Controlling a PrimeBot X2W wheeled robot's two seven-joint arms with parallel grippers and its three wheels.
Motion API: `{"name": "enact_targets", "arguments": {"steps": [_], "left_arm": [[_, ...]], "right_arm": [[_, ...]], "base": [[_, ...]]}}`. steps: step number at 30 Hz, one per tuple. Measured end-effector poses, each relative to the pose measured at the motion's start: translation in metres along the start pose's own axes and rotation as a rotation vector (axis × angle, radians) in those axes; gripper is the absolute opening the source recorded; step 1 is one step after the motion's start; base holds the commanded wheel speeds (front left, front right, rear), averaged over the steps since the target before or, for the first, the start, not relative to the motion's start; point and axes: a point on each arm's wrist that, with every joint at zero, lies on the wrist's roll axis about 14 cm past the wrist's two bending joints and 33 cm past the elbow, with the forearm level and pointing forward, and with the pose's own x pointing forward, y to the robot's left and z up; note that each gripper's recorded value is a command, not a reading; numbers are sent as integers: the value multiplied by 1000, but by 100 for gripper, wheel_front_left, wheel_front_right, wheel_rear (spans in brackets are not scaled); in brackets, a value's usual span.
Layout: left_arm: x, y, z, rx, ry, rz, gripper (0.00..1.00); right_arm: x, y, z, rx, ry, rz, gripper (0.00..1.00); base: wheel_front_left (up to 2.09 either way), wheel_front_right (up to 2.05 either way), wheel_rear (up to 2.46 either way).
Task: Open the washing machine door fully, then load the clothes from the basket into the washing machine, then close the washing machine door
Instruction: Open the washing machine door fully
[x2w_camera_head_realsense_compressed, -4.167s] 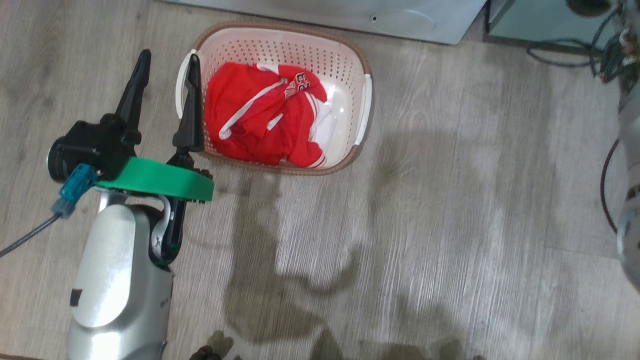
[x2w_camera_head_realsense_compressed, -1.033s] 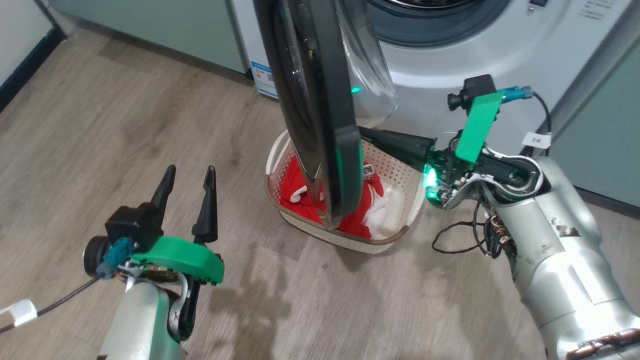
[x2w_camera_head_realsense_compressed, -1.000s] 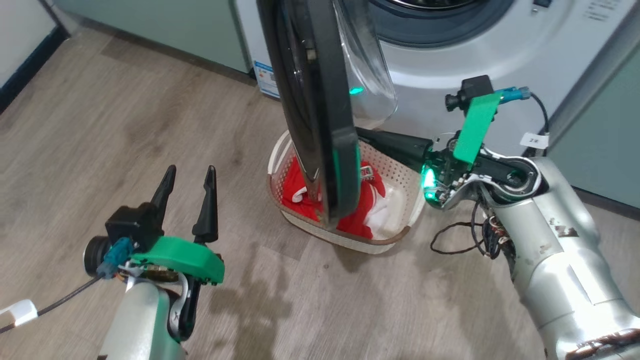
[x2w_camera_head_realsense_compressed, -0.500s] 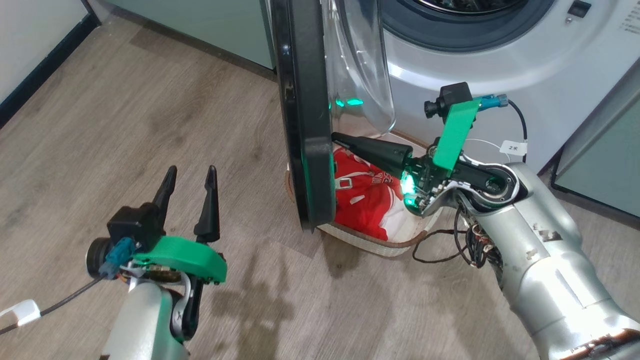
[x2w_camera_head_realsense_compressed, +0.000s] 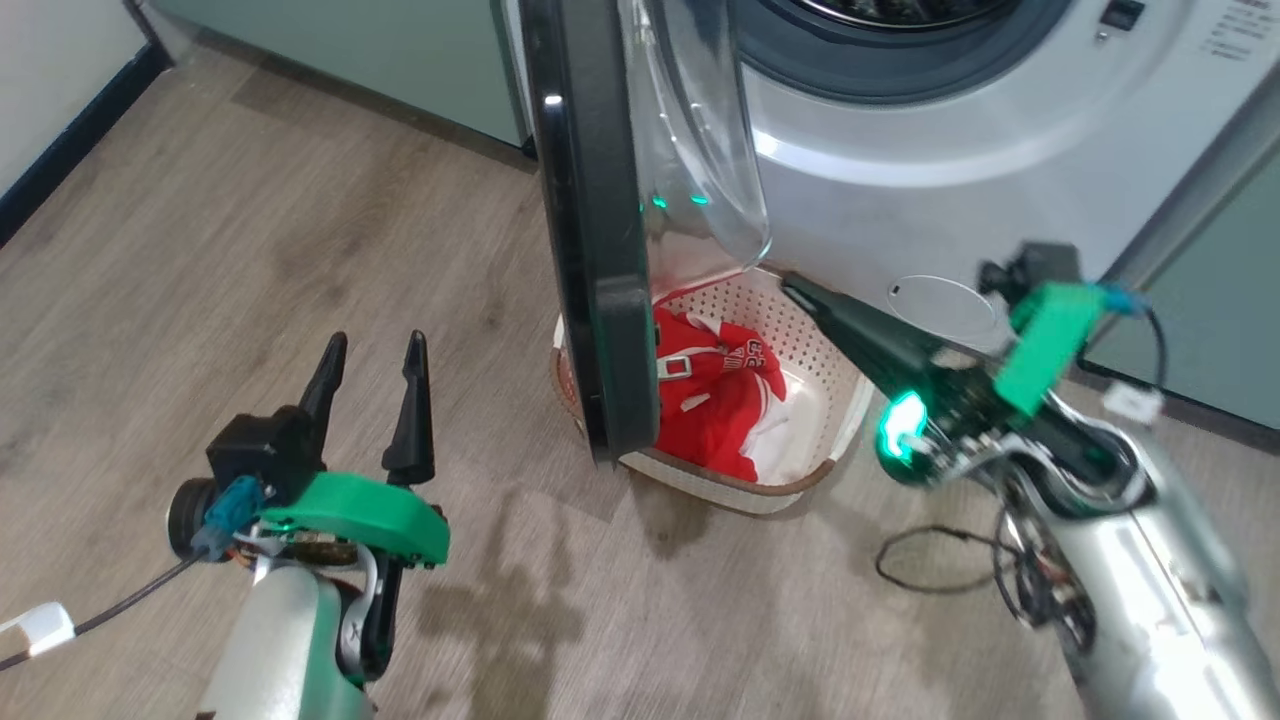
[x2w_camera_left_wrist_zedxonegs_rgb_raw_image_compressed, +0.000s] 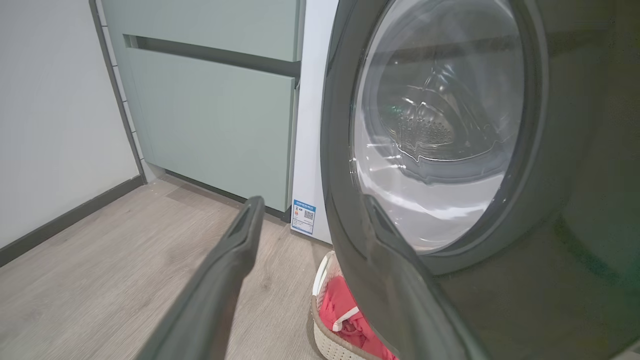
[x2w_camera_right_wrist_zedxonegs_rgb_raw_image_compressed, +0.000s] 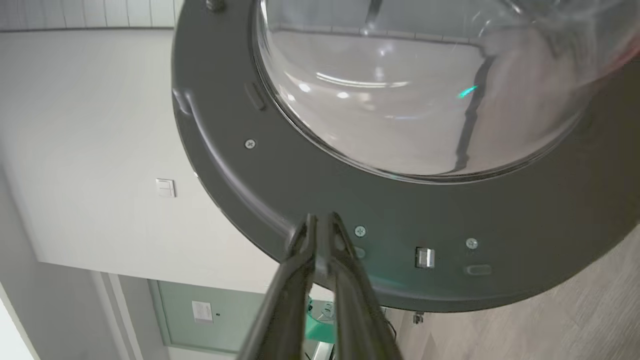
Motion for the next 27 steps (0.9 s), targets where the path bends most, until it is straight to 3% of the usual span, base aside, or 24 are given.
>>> {"name": "enact_targets", "arguments": {"steps": [1,2,16,23,27], "left_arm": [[0,-1,0,-1,0,-2,100],[1,-1,0,-2,0,-3,100],[-5,-4,-5,-15,10,-11,100],[-6,0,-6,-15,11,-3,100],[-6,1,-5,-14,10,-2,100]], "right_arm": [[-7,-1,2,6,-28,5,97],[-15,-2,4,13,-60,10,100],[-92,-7,14,7,-430,13,100],[-124,-3,44,-197,-714,-79,100],[-143,4,66,-428,-879,-166,100]], "base": [[0,0,0],[0,0,0],[0,0,0],[0,0,0],[0,0,0]]}}
